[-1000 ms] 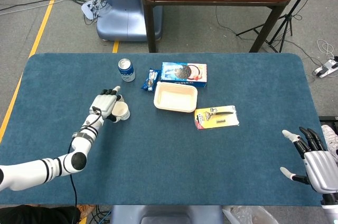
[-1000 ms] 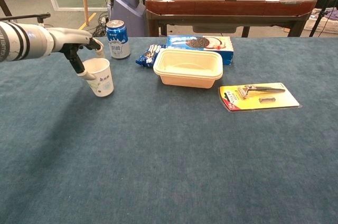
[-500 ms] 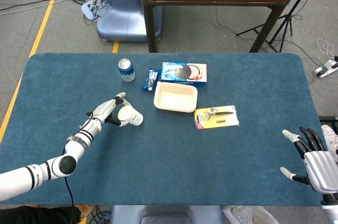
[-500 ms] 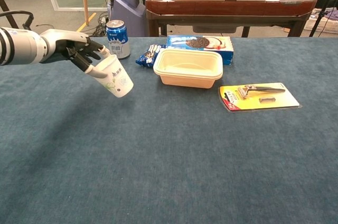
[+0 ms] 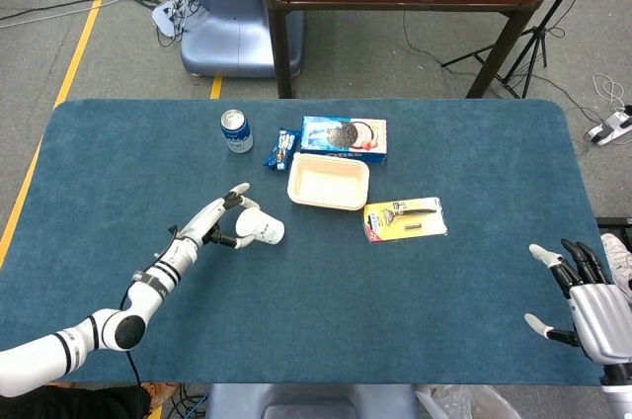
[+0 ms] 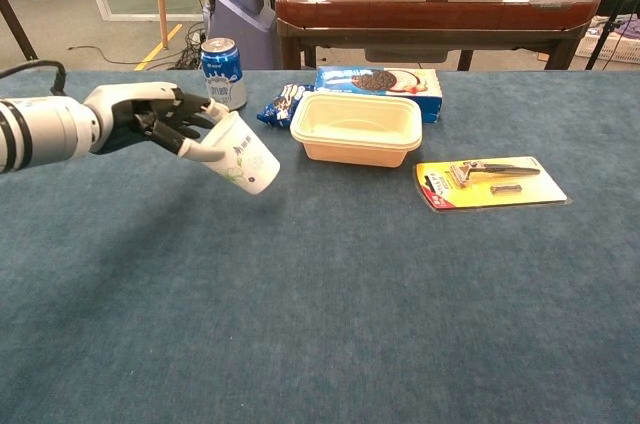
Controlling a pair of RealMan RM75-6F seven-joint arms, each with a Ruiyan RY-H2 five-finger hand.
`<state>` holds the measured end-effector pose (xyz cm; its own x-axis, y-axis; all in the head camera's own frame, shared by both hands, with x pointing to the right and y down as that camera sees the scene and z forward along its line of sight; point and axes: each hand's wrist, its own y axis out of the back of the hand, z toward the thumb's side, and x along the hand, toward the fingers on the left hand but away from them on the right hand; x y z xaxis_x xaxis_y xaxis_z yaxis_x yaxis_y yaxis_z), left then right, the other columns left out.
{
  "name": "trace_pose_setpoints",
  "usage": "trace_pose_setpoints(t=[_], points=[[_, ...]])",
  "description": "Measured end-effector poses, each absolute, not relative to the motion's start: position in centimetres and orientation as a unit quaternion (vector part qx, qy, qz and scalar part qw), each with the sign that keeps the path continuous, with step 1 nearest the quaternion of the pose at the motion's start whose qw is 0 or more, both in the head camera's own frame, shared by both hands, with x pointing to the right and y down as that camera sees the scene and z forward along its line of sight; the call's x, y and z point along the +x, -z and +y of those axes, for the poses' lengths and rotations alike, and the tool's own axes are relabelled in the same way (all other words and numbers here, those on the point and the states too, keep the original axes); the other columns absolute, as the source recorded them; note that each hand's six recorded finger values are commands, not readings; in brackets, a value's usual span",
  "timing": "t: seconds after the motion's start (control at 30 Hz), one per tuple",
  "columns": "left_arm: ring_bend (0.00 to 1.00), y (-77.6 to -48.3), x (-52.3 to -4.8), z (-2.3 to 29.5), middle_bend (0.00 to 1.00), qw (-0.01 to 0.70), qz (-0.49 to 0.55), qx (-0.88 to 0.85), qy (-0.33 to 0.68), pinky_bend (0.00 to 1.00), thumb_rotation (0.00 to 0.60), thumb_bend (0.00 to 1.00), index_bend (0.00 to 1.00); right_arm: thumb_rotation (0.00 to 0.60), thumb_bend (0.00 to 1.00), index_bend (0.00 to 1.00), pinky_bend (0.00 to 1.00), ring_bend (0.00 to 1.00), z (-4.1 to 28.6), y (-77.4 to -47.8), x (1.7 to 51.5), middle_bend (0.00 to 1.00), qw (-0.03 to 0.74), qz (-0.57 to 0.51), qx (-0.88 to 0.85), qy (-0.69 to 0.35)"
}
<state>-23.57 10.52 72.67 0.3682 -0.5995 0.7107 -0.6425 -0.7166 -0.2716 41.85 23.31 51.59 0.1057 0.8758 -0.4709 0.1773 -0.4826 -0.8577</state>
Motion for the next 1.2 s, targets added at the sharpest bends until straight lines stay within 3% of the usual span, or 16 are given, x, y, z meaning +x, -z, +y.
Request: trace_pose_setpoints(t=[0.43, 0.77, 0.9, 1.03, 1.2], points=[[0.00, -74.5, -25.1, 12.0, 0.00, -0.005, -0.364, 0.829, -0.424, 0.00, 0.600, 0.23, 0.28, 0.600, 0.11, 0.17, 0.00, 0.02, 23.5, -51.6, 41.9, 0.24, 0.321, -0.395, -0.670, -0.541], [0.00, -74.3, -27.8, 11.4, 0.00, -0.066, -0.326, 0.817, -0.471, 0.00, 0.600, 0.23, 0.03, 0.600, 0.11, 0.17, 0.00, 0.02, 23.4, -51.8, 41.6, 0.24, 0.320, -0.393, -0.674, -0.537], [0.00, -73.5, -28.5, 10.8, 0.00, -0.117, -0.305, 0.808, -0.490, 0.00, 0.600, 0.23, 0.04, 0.600, 0.11, 0.17, 0.00, 0.02, 23.3, -52.0, 41.5, 0.24, 0.320, -0.391, -0.676, -0.537], [0.00, -72.8, -28.6, 10.4, 0.00, -0.169, -0.279, 0.798, -0.506, 0.00, 0.600, 0.23, 0.15, 0.600, 0.11, 0.17, 0.00, 0.02, 23.3, -52.2, 41.4, 0.24, 0.319, -0.390, -0.678, -0.536], [0.00, -72.0, -27.7, 10.1, 0.00, -0.241, -0.243, 0.779, -0.525, 0.00, 0.600, 0.23, 0.16, 0.600, 0.11, 0.17, 0.00, 0.02, 23.3, -52.4, 41.6, 0.24, 0.315, -0.389, -0.677, -0.540]])
